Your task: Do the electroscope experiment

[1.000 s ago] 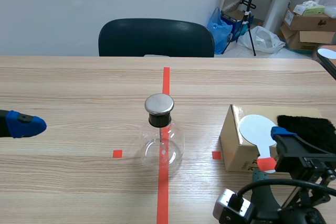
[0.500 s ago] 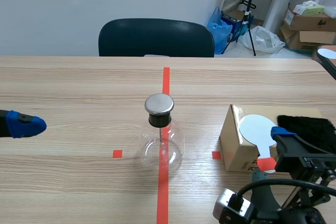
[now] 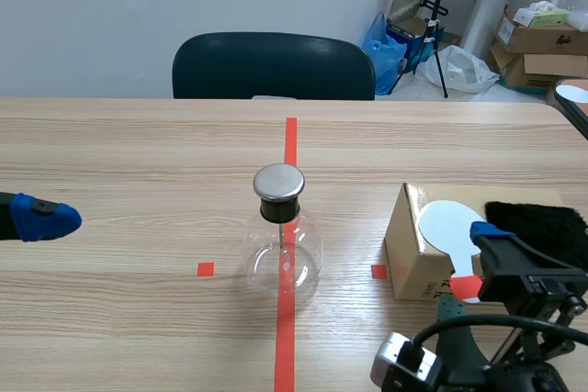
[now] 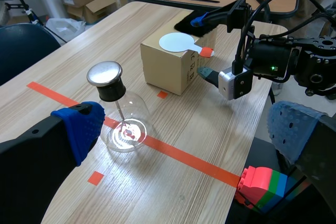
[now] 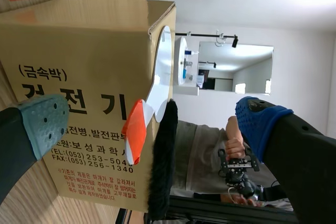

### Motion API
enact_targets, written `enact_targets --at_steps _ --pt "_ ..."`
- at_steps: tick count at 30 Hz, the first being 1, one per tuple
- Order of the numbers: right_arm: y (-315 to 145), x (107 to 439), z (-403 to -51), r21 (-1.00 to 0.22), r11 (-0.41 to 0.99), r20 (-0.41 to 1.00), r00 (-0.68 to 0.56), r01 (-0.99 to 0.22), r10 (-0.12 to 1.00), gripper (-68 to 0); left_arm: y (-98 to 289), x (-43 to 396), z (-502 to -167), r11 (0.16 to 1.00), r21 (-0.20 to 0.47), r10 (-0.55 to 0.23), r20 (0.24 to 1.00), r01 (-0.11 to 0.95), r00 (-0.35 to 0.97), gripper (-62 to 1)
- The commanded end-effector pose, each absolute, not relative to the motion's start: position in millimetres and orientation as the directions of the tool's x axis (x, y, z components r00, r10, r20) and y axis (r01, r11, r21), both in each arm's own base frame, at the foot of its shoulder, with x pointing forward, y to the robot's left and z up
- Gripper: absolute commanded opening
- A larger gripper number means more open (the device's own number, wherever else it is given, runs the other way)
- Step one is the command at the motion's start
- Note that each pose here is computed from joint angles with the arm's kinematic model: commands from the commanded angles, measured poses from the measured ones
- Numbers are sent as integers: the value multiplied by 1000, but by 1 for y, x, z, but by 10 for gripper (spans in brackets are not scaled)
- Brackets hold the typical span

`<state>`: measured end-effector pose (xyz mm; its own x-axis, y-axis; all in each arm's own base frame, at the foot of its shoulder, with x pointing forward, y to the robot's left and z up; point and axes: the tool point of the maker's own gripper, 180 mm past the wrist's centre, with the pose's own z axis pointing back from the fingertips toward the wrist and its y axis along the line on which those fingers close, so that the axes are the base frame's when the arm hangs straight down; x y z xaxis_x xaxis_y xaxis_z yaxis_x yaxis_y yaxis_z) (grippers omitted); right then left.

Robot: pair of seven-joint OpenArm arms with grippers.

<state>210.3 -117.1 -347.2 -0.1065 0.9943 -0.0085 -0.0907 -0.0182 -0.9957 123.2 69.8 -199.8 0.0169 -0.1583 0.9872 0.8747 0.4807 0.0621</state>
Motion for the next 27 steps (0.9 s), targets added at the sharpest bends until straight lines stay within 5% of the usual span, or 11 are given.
enact_targets --at_steps 1,15,27 --pt "-122 216 -331 -1000 -28 -27 -99 -13 995 4 68 123 -195 483 55 -134 991 874 12 14" --pt "-115 167 -348 -991 11 26 -111 -133 993 4 68 123 -195 483 55 -134 991 874 12 14" --pt "-106 153 -266 -949 313 312 -172 -25 934 4 68 123 -195 483 55 -135 991 874 12 14"
